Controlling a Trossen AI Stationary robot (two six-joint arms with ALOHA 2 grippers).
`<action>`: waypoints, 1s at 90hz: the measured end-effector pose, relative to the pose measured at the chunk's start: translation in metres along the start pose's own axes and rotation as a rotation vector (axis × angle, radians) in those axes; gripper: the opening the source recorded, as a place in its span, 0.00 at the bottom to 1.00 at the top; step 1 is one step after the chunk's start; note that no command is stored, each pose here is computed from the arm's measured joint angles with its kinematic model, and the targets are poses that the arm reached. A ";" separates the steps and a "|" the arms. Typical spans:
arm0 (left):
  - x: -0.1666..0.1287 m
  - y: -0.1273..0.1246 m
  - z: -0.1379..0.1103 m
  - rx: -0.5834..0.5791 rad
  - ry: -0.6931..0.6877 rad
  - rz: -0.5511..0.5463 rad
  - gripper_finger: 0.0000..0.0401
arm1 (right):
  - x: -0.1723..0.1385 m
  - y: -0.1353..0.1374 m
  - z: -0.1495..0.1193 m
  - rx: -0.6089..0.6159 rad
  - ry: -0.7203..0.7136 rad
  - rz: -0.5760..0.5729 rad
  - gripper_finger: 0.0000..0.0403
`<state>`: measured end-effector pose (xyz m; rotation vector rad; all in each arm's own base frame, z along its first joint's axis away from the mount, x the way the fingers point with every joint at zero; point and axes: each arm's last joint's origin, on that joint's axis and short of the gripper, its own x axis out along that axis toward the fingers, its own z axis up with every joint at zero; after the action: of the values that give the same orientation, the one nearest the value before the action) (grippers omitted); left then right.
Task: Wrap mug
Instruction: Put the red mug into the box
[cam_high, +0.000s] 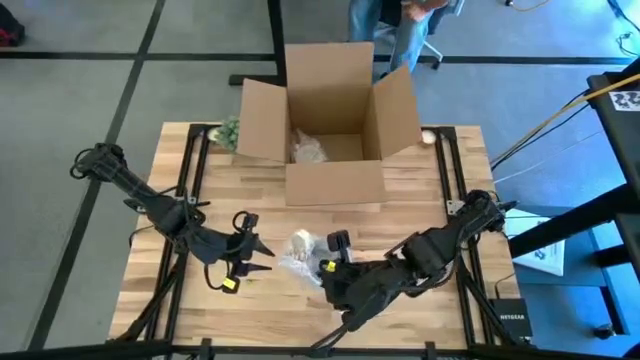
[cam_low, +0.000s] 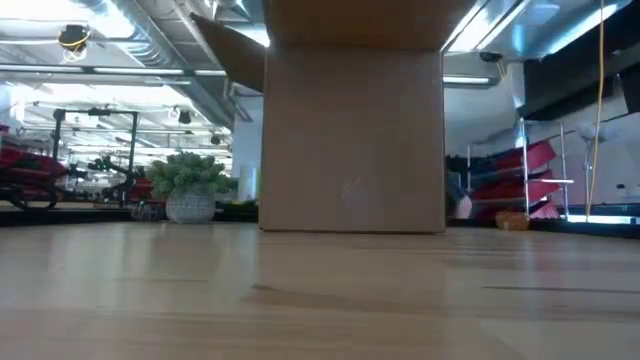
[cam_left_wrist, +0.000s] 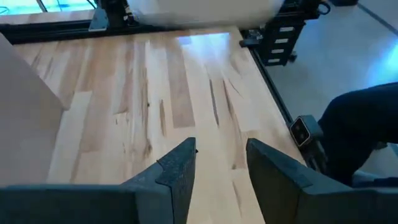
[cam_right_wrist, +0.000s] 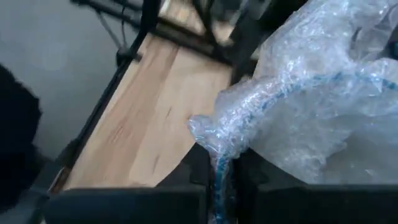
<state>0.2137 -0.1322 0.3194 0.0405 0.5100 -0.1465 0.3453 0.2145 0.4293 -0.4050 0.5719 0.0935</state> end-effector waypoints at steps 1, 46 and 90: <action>0.000 0.000 0.000 0.000 0.000 0.000 0.32 | -0.001 -0.002 0.001 -0.003 -0.006 -0.010 0.02; 0.001 0.003 0.000 -0.001 0.000 0.043 0.32 | -0.014 -0.156 -0.019 0.135 0.070 -0.456 0.02; 0.003 0.012 -0.002 0.005 0.029 0.085 0.32 | 0.063 -0.301 -0.137 0.567 0.340 -0.355 0.02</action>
<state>0.2176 -0.1208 0.3163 0.0689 0.5362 -0.0641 0.3874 -0.1174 0.3944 0.0393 0.8195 -0.4791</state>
